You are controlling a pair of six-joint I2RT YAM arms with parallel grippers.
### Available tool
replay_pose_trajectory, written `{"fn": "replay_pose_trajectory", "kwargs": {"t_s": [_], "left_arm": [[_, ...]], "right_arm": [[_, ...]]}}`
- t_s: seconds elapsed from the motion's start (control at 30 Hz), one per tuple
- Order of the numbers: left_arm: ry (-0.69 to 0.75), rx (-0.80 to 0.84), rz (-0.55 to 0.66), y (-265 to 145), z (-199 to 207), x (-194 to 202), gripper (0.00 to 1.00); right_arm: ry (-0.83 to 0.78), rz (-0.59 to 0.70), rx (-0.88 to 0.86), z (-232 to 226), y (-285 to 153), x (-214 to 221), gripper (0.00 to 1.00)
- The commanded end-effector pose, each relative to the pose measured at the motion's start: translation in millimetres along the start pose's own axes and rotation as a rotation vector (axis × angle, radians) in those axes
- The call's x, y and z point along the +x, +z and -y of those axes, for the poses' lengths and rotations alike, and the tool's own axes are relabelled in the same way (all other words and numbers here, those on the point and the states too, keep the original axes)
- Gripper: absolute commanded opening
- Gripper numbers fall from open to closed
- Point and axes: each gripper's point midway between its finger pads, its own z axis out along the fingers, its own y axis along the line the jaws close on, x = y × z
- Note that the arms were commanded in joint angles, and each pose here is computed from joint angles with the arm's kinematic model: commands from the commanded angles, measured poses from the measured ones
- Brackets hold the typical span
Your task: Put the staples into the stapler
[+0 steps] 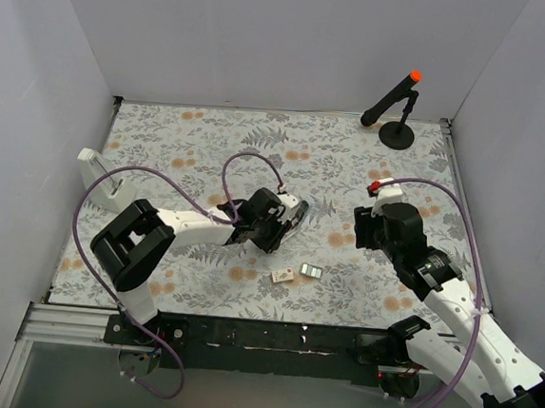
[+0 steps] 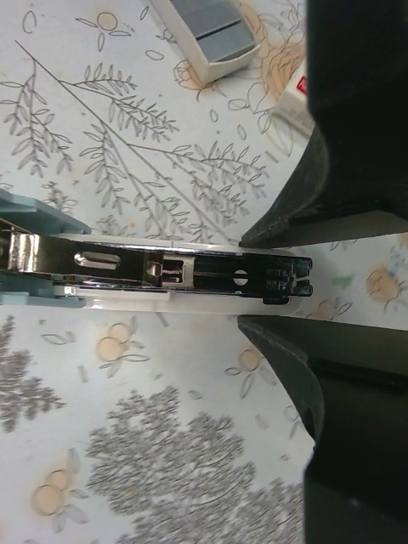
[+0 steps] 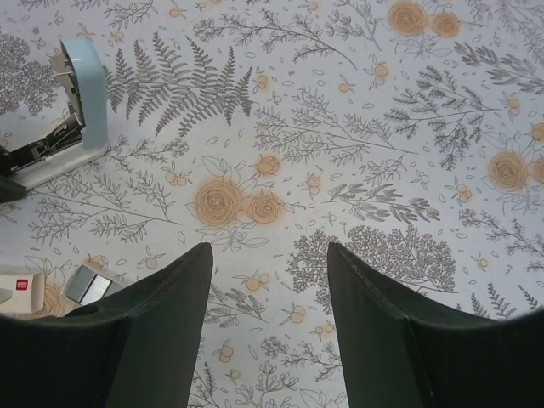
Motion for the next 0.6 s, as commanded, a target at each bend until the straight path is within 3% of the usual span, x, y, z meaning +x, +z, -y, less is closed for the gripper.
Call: {"fn": "replay_pose_trajectory", "kwargs": {"t_s": [0.0,0.17,0.4,0.57], "left_arm": [[-0.29,-0.181,-0.063,-16.3,-3.2,38.3,0.13],[-0.499,-0.313,-0.083,-27.7,-12.5,68.9,0.11],[-0.545,-0.388,-0.088,-35.2,-12.5,69.7,0.13],[-0.519,-0.393,-0.126,-25.4,-4.5,71.4,0.22]], "right_arm": [[0.058,0.045,-0.043,-9.6,4.6,-7.1,0.64],[0.07,0.033,-0.073,-16.0,7.4,-1.4,0.64],[0.088,0.016,-0.112,-24.3,8.8,0.6,0.64],[0.097,0.003,-0.115,-25.8,9.8,1.1,0.64]]}}
